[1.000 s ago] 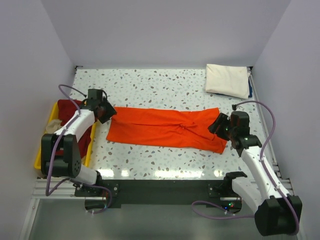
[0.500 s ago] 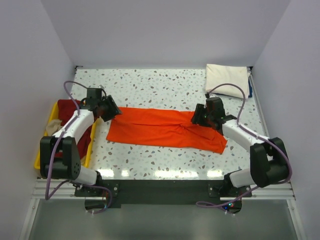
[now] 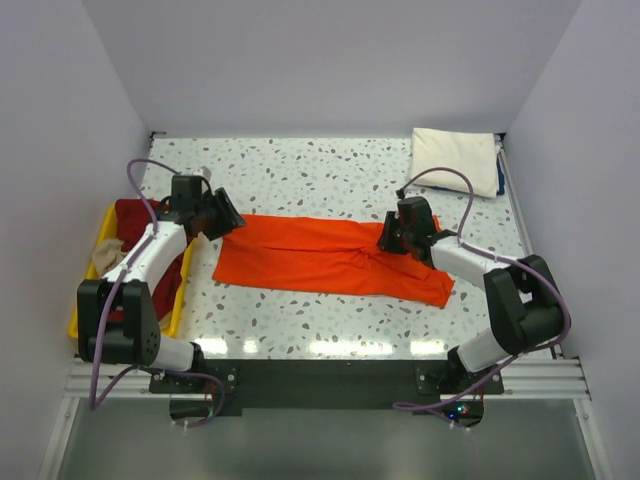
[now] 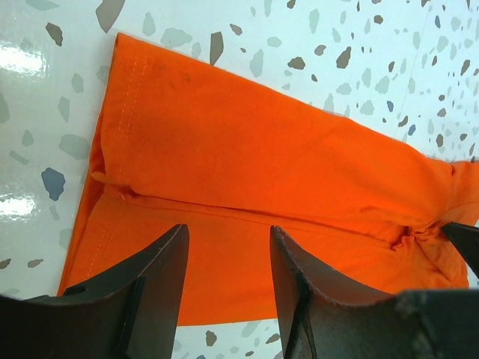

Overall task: Fold and stack the t-shirts
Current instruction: Fold the tshirt

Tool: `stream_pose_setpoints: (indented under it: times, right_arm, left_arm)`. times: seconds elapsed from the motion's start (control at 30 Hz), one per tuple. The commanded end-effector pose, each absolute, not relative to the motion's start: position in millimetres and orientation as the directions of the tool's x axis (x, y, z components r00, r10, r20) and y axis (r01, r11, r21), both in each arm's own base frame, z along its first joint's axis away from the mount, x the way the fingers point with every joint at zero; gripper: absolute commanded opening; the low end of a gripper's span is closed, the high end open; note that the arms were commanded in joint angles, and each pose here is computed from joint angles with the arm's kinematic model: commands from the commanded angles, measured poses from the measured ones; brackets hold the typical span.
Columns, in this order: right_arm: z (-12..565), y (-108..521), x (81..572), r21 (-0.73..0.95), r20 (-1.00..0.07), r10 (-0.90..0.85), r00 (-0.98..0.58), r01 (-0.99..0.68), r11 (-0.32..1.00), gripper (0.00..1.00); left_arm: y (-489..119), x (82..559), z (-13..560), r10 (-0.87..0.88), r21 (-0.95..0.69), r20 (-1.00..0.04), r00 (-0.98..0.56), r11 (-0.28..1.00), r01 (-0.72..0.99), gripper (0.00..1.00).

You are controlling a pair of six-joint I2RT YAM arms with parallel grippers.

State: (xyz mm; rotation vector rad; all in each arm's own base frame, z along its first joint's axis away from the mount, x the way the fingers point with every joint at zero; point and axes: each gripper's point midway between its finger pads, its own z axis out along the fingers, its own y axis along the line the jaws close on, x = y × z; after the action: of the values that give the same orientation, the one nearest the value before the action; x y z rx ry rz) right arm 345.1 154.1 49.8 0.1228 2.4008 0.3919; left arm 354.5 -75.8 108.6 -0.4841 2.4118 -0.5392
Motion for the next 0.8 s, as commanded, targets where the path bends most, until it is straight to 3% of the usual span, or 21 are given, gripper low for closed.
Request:
stream_pose_setpoints:
  times: [0.0,0.13,0.23,0.67,0.77]
  right_arm:
    - [74,166,358,0.337,-0.688,0.209,-0.695,-0.051,0.94,0.26]
    - [73,171,346,0.356,-0.673,0.21,-0.709,-0.062,0.932,0.09]
    - [74,175,338,0.374,-0.664,0.221,-0.714,-0.061,0.925,0.05]
    - [73,209,299,0.403,-0.647,0.197,-0.737,-0.11,0.909,0.04]
    - [72,213,295,0.393,-0.653,0.189,-0.733,-0.116,0.912,0.09]
  left_arm:
    - [-79,358,120,-0.427,-0.492,-0.537,-0.727,0.859,-0.141,0.52]
    - [-79,358,119,-0.426,-0.493,-0.535,-0.729,0.859,-0.139,0.51]
    - [-80,357,118,-0.424,-0.493,-0.534,-0.732,0.859,-0.138,0.51]
    - [-84,355,115,-0.416,-0.498,-0.524,-0.743,0.858,-0.129,0.5]
    - [-84,355,115,-0.415,-0.498,-0.524,-0.744,0.858,-0.128,0.5]
